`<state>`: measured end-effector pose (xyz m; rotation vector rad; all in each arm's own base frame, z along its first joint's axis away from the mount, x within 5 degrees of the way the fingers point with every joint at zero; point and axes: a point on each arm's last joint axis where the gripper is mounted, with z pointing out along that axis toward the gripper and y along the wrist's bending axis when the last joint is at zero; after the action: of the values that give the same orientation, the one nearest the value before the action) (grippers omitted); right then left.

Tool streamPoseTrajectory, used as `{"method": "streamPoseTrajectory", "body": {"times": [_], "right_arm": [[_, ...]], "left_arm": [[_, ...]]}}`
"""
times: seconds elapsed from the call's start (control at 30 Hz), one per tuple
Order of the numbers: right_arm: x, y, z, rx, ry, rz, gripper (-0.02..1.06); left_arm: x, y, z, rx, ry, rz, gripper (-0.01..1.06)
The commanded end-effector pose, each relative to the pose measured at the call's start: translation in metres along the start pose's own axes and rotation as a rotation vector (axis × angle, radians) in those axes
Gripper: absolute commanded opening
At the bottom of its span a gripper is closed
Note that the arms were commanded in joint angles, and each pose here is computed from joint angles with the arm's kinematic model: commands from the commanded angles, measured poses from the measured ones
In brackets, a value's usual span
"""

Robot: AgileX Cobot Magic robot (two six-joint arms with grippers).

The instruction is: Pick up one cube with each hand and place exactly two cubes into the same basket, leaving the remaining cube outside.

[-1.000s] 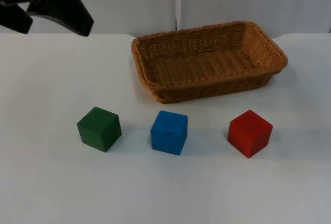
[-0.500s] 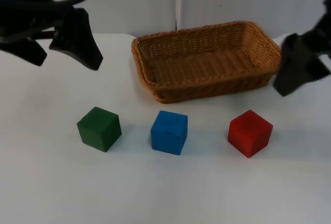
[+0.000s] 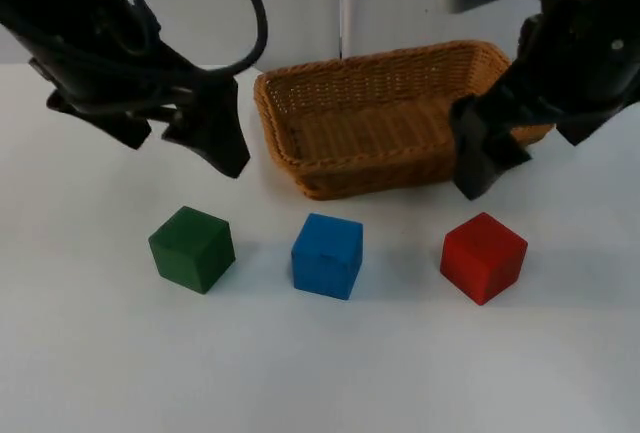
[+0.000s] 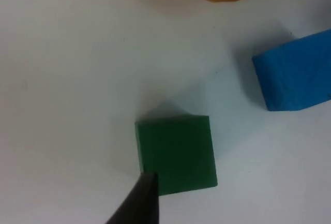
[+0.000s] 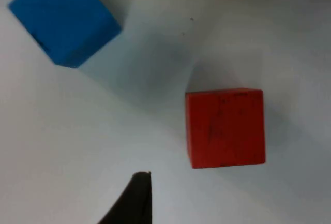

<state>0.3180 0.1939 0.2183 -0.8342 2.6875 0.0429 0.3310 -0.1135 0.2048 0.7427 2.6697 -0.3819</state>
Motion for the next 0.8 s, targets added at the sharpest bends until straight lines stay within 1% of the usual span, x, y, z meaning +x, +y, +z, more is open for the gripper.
{"method": "streamPoseTrajectory", "body": {"times": [0.0,0.13,0.2,0.3,0.4,0.47,0.57,0.77], "right_arm": [[-0.002,0.0,0.004,0.022,-0.004,-0.004,1.05],[-0.004,0.0,0.012,0.02,-0.013,-0.005,1.05],[-0.005,0.001,0.017,0.019,-0.019,-0.008,1.05],[-0.005,0.0,0.022,0.018,-0.015,-0.014,1.05],[-0.004,-0.008,0.037,0.021,0.008,0.006,1.05],[-0.004,-0.009,0.038,0.022,0.012,0.01,1.05],[-0.001,-0.014,0.054,0.02,0.045,0.025,1.05],[-0.003,-0.012,0.078,0.015,0.017,0.009,1.05]], "left_arm": [[-0.002,0.001,0.007,-0.004,0.008,0.001,1.05],[-0.001,0.006,0.019,-0.022,0.032,0.007,1.05],[0.0,0.009,0.027,-0.037,0.041,-0.013,1.05],[0.002,0.011,0.034,-0.035,0.062,-0.018,1.05],[0.004,0.015,0.047,-0.039,0.078,-0.024,1.05],[0.005,0.016,0.048,-0.041,0.078,-0.023,1.05],[0.008,0.02,0.059,-0.055,0.104,-0.014,1.05],[0.011,0.025,0.075,-0.066,0.116,-0.017,1.05]]}}
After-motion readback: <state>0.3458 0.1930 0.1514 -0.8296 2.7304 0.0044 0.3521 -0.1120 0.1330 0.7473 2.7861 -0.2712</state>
